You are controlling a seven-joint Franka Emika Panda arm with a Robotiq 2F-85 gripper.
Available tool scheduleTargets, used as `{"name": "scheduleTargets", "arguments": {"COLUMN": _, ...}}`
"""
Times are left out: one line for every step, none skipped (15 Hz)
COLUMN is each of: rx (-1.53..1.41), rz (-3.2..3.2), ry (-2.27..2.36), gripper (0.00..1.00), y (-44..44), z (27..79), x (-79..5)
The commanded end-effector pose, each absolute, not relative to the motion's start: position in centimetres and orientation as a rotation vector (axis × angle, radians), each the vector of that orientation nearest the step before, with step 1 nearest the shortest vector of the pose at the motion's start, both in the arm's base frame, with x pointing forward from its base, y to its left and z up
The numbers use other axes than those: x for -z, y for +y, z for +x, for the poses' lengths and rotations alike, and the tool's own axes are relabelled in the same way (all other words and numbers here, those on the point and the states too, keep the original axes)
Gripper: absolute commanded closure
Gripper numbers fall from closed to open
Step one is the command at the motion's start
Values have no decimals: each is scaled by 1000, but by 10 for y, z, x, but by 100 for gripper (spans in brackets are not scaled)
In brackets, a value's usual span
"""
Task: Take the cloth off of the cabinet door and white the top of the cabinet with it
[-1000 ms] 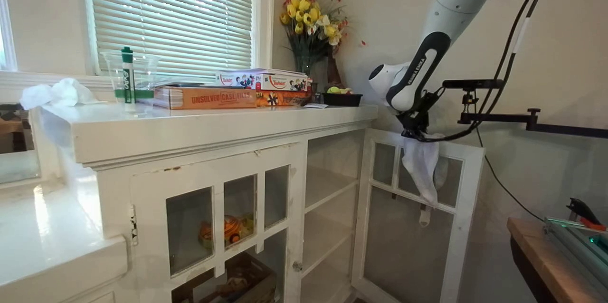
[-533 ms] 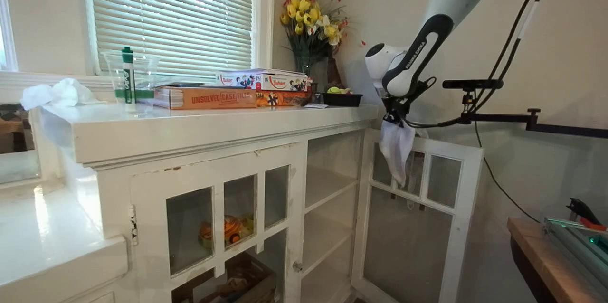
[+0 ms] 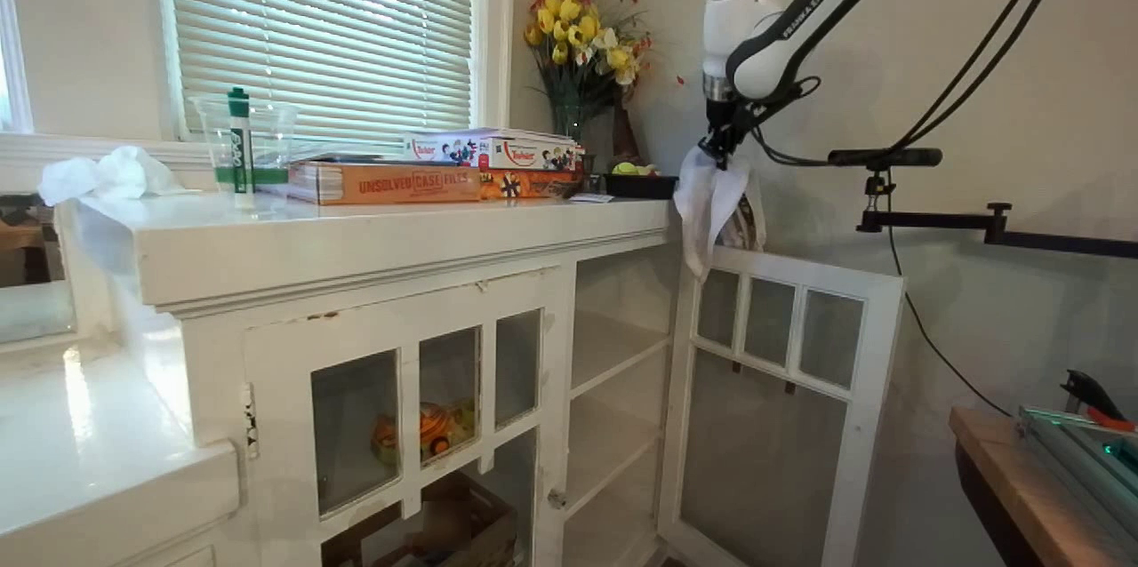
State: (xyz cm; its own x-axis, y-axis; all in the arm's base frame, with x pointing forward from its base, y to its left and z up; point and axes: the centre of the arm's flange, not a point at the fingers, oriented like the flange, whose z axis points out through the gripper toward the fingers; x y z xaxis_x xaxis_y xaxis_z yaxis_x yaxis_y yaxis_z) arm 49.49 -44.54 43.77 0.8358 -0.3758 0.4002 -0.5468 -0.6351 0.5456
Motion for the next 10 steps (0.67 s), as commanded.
{"name": "scheduleTargets", "arguments": {"rx": -434, "rz": 2446, "ry": -626, "gripper": 97, "y": -404, "z": 472, "x": -498}}
{"name": "scheduleTargets", "arguments": {"rx": -465, "rz": 2481, "ry": -617, "gripper": 97, "y": -393, "z": 467, "x": -510}}
{"name": "scheduleTargets", "arguments": {"rx": -497, "rz": 2517, "ry": -615, "gripper": 97, "y": -384, "z": 463, "x": -522}}
{"name": "scheduleTargets", "arguments": {"rx": -530, "rz": 2544, "ry": -606, "gripper": 97, "y": -377, "z": 457, "x": -532}}
{"name": "scheduleTargets", "arguments": {"rx": -499, "rz": 2461, "ry": -623, "gripper": 86, "y": -399, "z": 482, "x": -511}}
{"name": "scheduleTargets", "arguments": {"rx": -522, "rz": 2484, "ry": -612, "gripper": 86, "y": -391, "z": 477, "x": -521}}
{"name": "scheduleTargets", "arguments": {"rx": -535, "rz": 2495, "ry": -607, "gripper": 86, "y": -386, "z": 473, "x": -527}}
{"name": "scheduleTargets", "arguments": {"rx": -538, "rz": 2501, "ry": -607, "gripper": 86, "y": -383, "z": 469, "x": -529}}
{"name": "scheduleTargets", "arguments": {"rx": -537, "rz": 2505, "ry": -608, "gripper": 86, "y": -382, "z": 467, "x": -528}}
{"name": "scheduleTargets", "arguments": {"rx": -532, "rz": 2509, "ry": -608, "gripper": 86, "y": -382, "z": 467, "x": -526}}
